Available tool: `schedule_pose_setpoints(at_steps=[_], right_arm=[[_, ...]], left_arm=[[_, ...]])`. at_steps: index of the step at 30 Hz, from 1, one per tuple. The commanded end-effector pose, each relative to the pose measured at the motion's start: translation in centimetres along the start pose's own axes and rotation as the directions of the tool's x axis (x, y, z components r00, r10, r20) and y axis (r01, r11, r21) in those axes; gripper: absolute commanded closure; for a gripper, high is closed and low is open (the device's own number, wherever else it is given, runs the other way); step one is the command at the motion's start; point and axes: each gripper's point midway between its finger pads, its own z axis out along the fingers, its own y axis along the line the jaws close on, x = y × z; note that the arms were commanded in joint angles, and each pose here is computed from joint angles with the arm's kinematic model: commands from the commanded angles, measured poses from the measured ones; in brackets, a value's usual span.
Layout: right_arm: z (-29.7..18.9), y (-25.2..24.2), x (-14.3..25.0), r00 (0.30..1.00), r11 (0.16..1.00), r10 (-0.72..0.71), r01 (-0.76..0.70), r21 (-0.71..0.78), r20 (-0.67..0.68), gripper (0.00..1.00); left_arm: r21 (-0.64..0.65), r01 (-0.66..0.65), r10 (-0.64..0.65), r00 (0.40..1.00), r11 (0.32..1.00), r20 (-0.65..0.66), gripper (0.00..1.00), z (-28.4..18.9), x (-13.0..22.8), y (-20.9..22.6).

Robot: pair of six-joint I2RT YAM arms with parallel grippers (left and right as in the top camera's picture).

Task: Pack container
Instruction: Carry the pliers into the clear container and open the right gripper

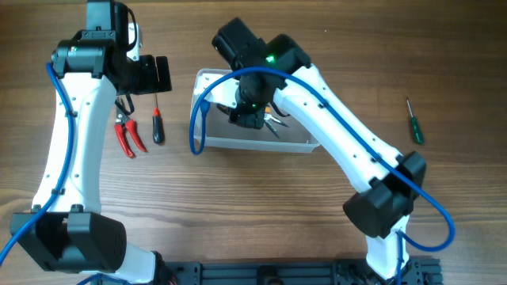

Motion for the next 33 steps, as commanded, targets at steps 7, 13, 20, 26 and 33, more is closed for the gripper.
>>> schedule_pose_setpoints(at_steps=[7, 13, 20, 26, 33], right_arm=[[8.6, -3.2, 6.0, 0.988, 1.0, -0.012, 0.01, -0.01, -0.155, 0.96], [10.5, -3.6, 6.7, 0.996, 0.999, 0.028, -0.032, -0.042, -0.087, 0.96], [13.6, -1.7, 9.1, 0.993, 0.992, 0.054, -0.066, -0.106, -0.107, 0.96], [13.8, -1.8, 9.0, 0.987, 0.988, 0.116, -0.126, -0.093, -0.108, 0.46], [12.3, -3.1, 7.6, 0.97, 0.971, 0.229, -0.233, -0.046, -0.078, 0.41]], left_arm=[[-0.013, 0.003, -0.003, 1.0, 1.0, 0.002, 0.0, 0.1, -0.4, 0.5], [-0.013, 0.003, -0.003, 1.0, 1.0, 0.002, 0.0, 0.1, -0.4, 0.5], [-0.013, 0.003, -0.003, 1.0, 1.0, 0.002, 0.0, 0.1, -0.4, 0.5], [-0.013, 0.003, -0.003, 1.0, 1.0, 0.002, 0.0, 0.1, -0.4, 0.5], [-0.013, 0.003, -0.003, 1.0, 1.0, 0.002, 0.0, 0.1, -0.4, 0.5]])
